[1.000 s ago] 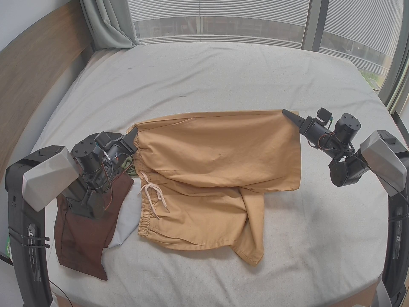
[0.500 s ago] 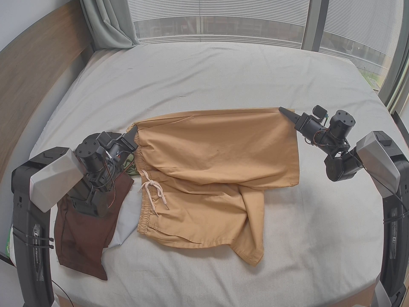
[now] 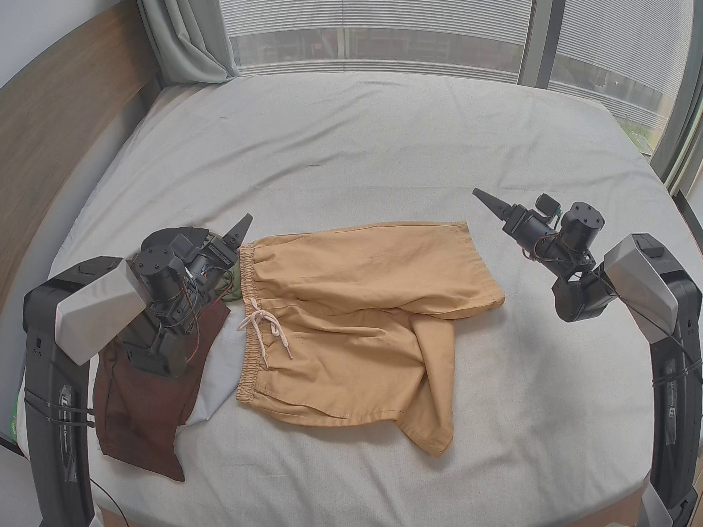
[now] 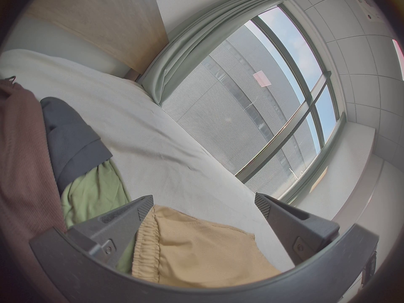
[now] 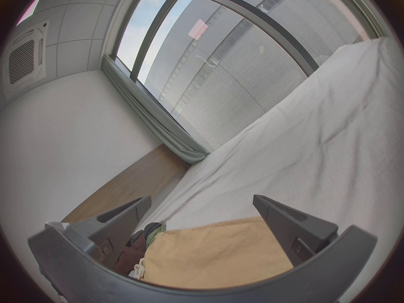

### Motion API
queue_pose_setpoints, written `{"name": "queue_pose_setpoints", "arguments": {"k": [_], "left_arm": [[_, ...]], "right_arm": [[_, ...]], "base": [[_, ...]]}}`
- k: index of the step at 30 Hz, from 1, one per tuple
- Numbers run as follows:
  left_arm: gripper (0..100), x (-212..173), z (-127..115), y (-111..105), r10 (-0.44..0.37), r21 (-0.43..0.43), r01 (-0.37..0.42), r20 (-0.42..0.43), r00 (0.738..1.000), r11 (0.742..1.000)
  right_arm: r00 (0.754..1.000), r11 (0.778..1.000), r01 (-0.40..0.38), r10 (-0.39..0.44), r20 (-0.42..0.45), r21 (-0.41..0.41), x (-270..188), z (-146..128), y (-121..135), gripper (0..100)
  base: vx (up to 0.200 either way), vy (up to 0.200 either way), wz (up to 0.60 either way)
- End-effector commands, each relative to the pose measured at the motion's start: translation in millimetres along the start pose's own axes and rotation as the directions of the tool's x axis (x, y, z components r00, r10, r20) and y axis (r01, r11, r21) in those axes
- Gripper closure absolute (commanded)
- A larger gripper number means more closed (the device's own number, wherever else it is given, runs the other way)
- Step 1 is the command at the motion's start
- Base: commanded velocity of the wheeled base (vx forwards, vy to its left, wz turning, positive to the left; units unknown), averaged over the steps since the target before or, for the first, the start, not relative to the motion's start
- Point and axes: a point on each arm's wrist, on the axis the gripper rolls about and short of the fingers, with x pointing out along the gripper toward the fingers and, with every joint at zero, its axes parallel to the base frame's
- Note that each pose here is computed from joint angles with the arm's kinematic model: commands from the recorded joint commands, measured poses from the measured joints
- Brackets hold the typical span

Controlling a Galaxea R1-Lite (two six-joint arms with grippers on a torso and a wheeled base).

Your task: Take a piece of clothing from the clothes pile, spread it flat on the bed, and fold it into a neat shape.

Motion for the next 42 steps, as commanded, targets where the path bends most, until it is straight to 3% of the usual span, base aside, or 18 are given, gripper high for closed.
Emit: {"name": "queue_pose_setpoints", "arguments": {"k": [1,7,17,23,27,34,42], "left_arm": [[0,-10,-10,9,0.037,-0.012,-0.038,-0.044,0.998,0.999],[0,-34,-5,-1,0.067,-0.001,-0.067,-0.094,0.993,0.998],[0,-89,15,-34,0.025,-0.002,-0.026,-0.238,0.971,1.0],[0,-132,19,-44,-0.061,0.014,0.073,-0.4,0.914,0.997],[0,-147,23,-40,-0.08,0.04,0.109,-0.447,0.891,0.993],[0,-149,19,-35,-0.066,0.117,0.134,-0.46,0.885,0.984],[0,-148,8,-24,-0.046,0.118,0.119,-0.494,0.869,0.986]], "right_arm": [[0.999,0.999,0.023,-0.022,-0.032,0.024,-19,-10,10,0],[0.998,0.999,0.028,-0.026,-0.056,0.04,-43,-21,29,0],[0.991,0.997,0.046,-0.037,-0.132,0.069,-75,-37,64,0],[0.977,0.998,0.059,-0.051,-0.208,0.031,-98,-47,87,0],[0.962,0.996,0.08,-0.068,-0.264,0.035,-116,-55,94,0],[0.942,0.996,0.071,-0.05,-0.331,0.05,-128,-66,99,0],[0.92,0.994,0.074,-0.037,-0.389,0.082,-133,-83,108,0]], "base": [[0.0,0.0,0.0],[0.0,0.0,0.0],[0.0,0.0,0.0],[0.0,0.0,0.0],[0.0,0.0,0.0],[0.0,0.0,0.0],[0.0,0.0,0.0]]}}
